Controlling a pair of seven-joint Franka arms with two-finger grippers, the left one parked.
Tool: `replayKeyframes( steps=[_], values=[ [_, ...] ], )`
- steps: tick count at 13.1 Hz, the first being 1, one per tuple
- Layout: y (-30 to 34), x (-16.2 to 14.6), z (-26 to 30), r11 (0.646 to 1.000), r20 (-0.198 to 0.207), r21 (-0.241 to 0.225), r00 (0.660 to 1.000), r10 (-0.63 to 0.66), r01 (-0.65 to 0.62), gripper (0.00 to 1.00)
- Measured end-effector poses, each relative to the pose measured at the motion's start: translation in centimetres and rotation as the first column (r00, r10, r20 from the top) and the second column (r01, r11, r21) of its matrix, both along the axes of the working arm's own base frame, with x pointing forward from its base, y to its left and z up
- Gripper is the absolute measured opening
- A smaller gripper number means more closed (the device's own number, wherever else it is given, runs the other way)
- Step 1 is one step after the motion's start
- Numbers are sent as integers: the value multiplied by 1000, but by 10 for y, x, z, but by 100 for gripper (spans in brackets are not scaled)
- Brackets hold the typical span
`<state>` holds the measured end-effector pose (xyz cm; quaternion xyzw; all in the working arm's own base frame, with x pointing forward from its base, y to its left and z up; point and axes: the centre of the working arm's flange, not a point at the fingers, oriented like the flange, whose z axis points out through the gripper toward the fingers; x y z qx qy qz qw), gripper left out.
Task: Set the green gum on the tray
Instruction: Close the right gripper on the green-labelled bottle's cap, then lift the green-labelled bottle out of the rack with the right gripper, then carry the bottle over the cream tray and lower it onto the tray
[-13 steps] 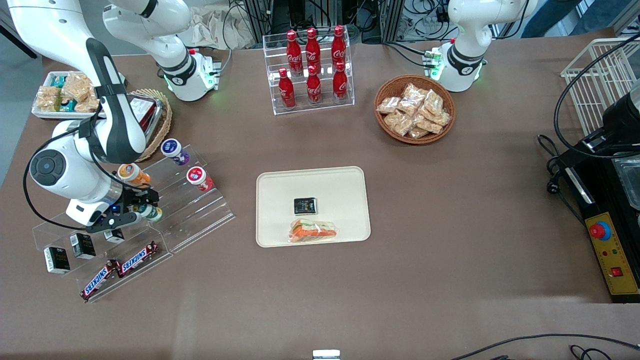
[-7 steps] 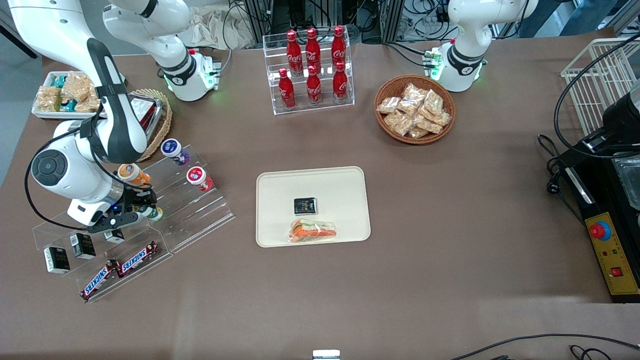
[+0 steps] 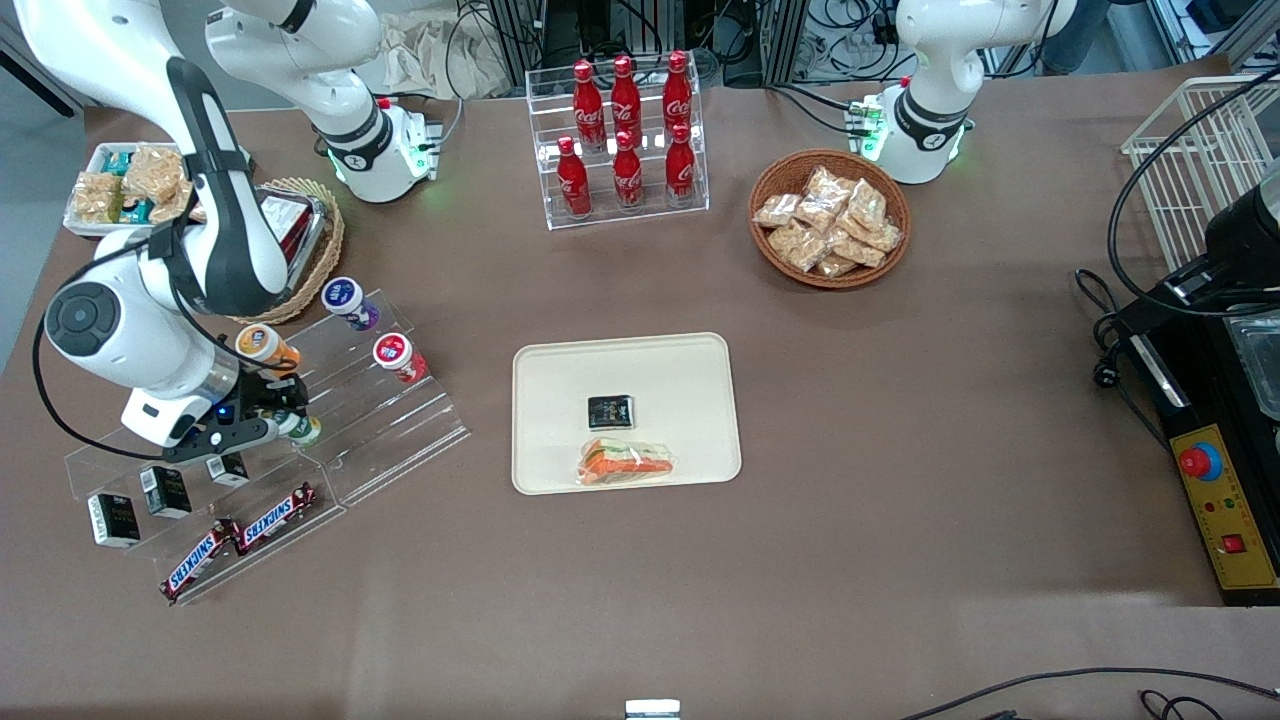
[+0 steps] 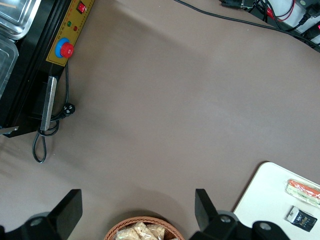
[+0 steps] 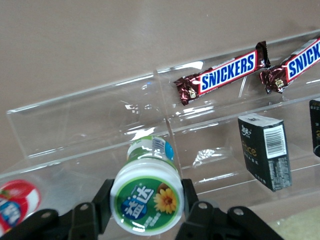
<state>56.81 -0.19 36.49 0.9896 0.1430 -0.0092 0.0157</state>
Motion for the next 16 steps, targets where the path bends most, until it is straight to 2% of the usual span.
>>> replayKeyframes(
  steps=[4,10,16],
  values=[
    [35,-5,48,999,-6,42,1000,-14,14,59],
    [134,-18,78,986,-32,37,986,-163,164,59],
    [244,-49,67,943,-55,19,942,-331,332,59]
  ],
)
